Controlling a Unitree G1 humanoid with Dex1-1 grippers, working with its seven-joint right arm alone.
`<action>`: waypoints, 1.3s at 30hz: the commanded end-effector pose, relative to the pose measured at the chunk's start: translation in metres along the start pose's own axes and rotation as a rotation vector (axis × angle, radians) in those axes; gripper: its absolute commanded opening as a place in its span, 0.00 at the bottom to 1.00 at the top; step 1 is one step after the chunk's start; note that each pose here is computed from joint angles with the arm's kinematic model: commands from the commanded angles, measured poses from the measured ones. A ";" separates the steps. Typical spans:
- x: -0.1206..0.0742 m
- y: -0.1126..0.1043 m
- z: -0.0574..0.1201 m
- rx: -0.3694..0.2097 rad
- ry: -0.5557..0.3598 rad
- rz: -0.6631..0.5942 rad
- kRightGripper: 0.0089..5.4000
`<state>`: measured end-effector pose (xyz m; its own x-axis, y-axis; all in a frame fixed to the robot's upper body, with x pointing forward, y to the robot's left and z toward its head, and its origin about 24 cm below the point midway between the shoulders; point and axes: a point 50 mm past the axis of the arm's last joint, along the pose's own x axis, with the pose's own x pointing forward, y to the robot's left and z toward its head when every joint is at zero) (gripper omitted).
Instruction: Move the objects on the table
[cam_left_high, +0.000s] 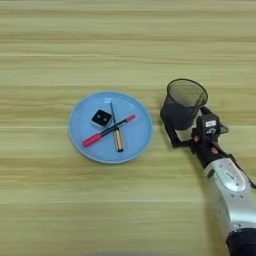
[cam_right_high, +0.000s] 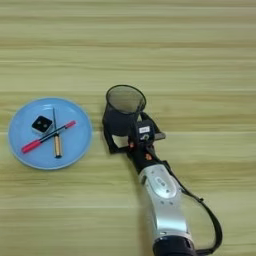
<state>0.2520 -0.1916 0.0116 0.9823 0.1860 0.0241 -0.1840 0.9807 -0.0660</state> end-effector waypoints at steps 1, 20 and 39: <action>0.021 -0.003 0.027 -0.029 -0.125 0.002 0.99; 0.044 -0.005 0.024 0.004 -0.127 -0.030 0.88; 0.000 -0.042 0.003 -0.028 -0.050 -0.184 0.87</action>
<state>0.2557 -0.2190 0.0069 0.9979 0.0351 0.0545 -0.0326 0.9984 -0.0465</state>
